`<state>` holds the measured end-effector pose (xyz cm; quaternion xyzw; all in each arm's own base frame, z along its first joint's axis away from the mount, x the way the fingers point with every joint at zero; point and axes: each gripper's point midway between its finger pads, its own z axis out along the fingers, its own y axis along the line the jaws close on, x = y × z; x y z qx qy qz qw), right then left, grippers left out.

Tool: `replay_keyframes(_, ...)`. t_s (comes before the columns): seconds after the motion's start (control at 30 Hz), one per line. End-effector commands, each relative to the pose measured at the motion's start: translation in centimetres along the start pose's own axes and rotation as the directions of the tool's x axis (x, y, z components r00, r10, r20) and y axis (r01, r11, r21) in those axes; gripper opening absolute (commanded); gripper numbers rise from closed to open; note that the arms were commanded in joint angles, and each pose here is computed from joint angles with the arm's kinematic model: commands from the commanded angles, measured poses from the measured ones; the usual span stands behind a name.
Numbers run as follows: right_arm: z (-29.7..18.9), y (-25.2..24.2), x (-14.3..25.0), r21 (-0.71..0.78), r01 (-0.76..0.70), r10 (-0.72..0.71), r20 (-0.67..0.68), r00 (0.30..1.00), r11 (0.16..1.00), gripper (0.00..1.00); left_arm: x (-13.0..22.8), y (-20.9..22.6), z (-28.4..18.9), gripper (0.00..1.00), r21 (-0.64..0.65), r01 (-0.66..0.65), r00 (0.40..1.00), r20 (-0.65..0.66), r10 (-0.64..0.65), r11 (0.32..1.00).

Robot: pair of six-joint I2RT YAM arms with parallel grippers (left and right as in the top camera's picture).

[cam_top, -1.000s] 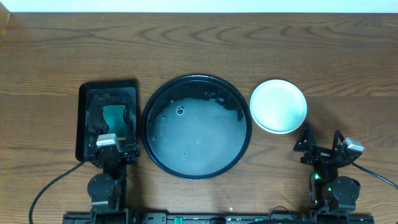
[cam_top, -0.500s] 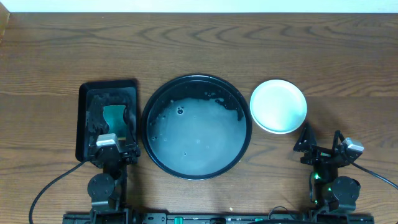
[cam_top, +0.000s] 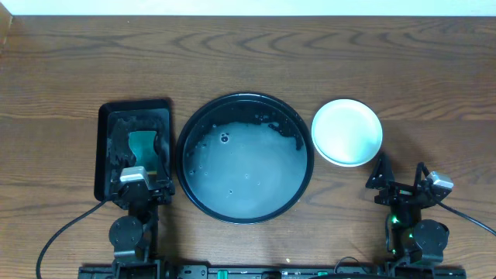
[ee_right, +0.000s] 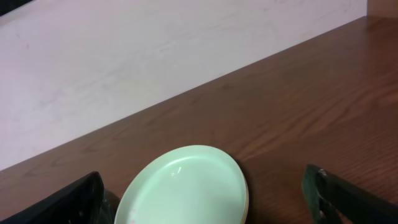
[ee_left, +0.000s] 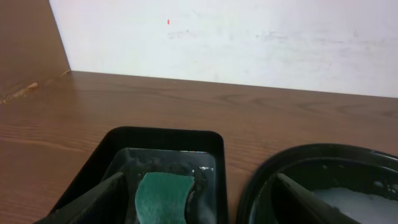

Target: Clean dirty plates on tray and stack at the side

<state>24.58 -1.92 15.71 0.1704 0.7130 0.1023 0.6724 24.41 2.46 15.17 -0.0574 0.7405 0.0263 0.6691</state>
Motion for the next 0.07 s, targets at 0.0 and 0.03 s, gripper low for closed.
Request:
replay_keyframes(0.0,-0.02,-0.12,-0.02,0.004,-0.009,0.009,0.003,1.0,1.0,0.99,1.63,0.21,0.01,0.73,-0.011,-0.014,0.998,-0.056,0.013,1.0)
replay_keyframes(0.03,-0.02,-0.12,-0.02,0.004,-0.009,0.009,0.003,1.0,1.0,0.99,1.63,0.21,0.01,0.73,-0.011,-0.014,0.998,-0.056,0.013,1.0)
